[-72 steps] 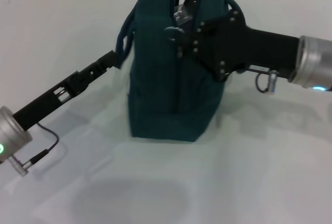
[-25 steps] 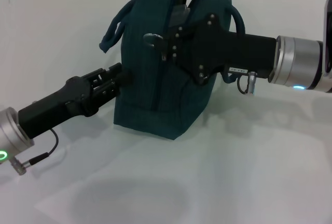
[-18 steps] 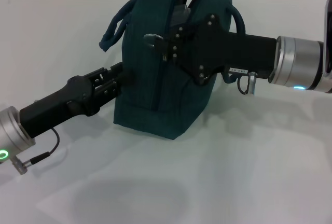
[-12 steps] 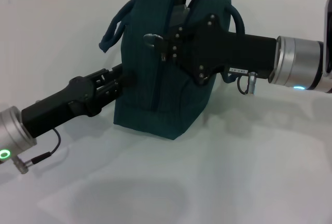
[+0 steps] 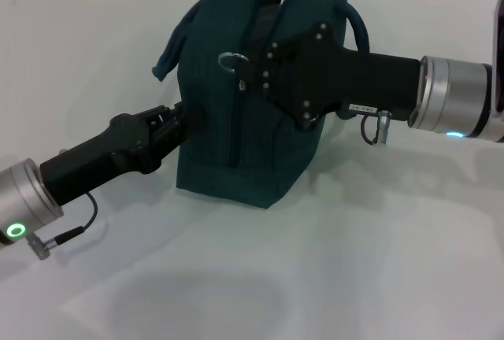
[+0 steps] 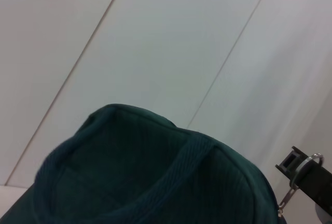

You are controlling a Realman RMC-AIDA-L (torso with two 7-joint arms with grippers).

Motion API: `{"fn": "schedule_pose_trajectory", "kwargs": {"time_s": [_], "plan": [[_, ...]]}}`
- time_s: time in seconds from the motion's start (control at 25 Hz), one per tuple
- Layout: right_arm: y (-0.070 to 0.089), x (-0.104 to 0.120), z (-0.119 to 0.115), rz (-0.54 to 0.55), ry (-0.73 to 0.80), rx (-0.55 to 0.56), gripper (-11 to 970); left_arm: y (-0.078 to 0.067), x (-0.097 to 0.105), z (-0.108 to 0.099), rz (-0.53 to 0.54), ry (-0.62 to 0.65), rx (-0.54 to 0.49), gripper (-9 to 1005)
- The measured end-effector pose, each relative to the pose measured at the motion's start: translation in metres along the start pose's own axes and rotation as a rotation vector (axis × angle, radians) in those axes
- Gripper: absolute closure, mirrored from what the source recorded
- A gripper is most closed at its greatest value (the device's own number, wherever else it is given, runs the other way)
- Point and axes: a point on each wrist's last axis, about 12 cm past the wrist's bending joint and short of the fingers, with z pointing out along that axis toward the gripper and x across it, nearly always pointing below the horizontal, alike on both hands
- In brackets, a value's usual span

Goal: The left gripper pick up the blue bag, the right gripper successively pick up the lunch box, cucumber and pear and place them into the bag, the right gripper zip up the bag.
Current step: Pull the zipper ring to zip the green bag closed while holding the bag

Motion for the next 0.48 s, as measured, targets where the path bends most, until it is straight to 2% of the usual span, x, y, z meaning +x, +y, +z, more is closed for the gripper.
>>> {"fn": "schedule_pose_trajectory", "kwargs": {"time_s": [0.28,0.48], "plan": [[-0.0002,0.0002,-0.0001,0.002,0.001,0.002,948,-0.0011,0.0015,0.0005,0.0,0.008,0.008,866],[-0.0035,-0.0028,-0.0006,0.019,-0.026,0.032,948,-0.0036,0.005,0.0042,0.014,0.045,0.036,911]]}}
